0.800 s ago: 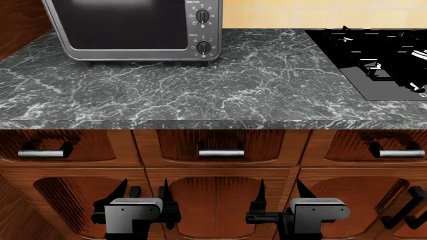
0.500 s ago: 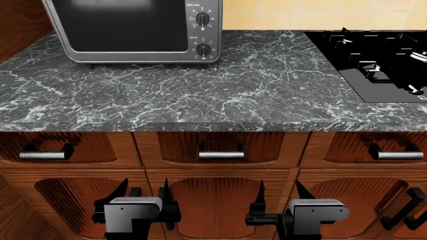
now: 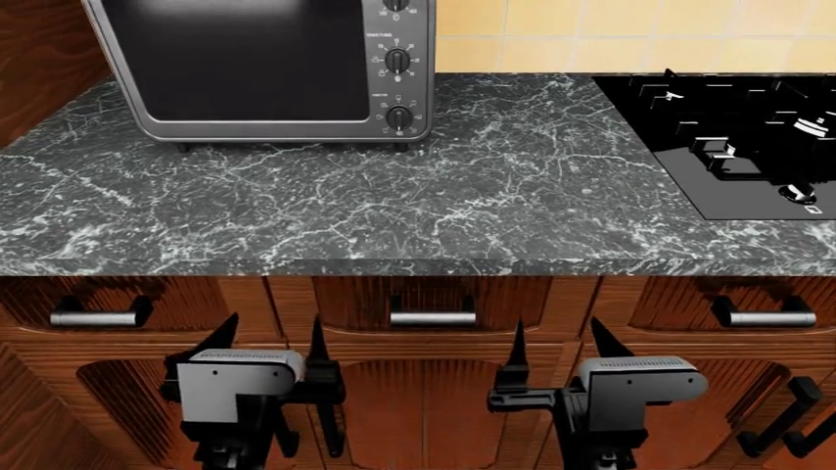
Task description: Open the toaster oven door.
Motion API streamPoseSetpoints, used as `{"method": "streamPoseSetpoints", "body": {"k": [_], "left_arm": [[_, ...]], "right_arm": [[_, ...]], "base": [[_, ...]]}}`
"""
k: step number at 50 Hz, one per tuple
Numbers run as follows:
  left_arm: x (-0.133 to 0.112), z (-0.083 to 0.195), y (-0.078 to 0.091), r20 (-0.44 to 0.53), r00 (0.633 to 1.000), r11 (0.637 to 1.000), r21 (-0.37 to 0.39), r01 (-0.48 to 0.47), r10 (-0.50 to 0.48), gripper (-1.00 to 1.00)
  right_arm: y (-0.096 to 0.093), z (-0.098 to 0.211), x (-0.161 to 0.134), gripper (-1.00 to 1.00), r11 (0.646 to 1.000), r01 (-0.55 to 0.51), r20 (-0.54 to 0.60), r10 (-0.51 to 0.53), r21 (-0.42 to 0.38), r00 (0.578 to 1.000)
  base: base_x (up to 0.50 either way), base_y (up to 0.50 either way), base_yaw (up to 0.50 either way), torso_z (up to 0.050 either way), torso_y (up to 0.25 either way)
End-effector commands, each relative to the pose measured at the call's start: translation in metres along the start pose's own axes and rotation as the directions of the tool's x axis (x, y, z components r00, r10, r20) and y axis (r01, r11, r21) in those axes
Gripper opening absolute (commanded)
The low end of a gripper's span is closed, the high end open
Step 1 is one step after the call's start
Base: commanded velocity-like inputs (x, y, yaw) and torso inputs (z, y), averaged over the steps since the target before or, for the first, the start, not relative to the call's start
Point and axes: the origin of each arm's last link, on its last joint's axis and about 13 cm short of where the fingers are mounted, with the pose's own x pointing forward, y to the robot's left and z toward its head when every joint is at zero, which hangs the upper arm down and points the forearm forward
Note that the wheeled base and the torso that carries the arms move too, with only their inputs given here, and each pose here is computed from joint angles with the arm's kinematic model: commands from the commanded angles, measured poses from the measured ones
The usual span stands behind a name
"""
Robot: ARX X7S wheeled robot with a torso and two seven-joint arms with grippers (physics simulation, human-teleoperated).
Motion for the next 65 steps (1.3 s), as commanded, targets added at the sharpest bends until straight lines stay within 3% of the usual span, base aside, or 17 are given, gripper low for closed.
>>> {"method": "streamPoseSetpoints", "body": {"k": [1,15,21,29,65], "left_arm": [[0.01,0.045,0.01,0.039,0.999,1.0,0.012,0.025,-0.025,1.0],[0.043,0.128,0.025,0.072,0.995,0.995,0.072,0.068,-0.073,1.0],[0.06,0.152,0.031,0.062,0.995,0.996,0.044,0.075,-0.078,1.0],[0.073,0.157,0.037,0.045,0.997,0.998,0.013,0.064,-0.064,1.0],[0.07,0.155,0.037,0.051,0.996,0.997,0.021,0.072,-0.073,1.0]], "right_arm": [[-0.007,0.035,0.02,1.0,1.0,-0.008,0.066,0.01,-0.03,0.998],[-0.014,0.083,0.069,1.0,0.997,-0.027,0.105,0.034,-0.066,0.994],[-0.021,0.101,0.088,1.0,0.997,-0.023,0.096,0.03,-0.073,0.995],[-0.022,0.109,0.096,1.0,0.998,-0.026,0.079,0.03,-0.059,0.996],[-0.019,0.103,0.095,1.0,0.998,-0.047,0.057,0.049,-0.037,0.997]], "base": [[0.0,0.0,0.0,0.05,0.0],[0.0,0.0,0.0,0.05,0.0],[0.0,0.0,0.0,0.049,0.0],[0.0,0.0,0.0,0.0,0.0],[0.27,0.0,0.0,0.0,0.0]]}}
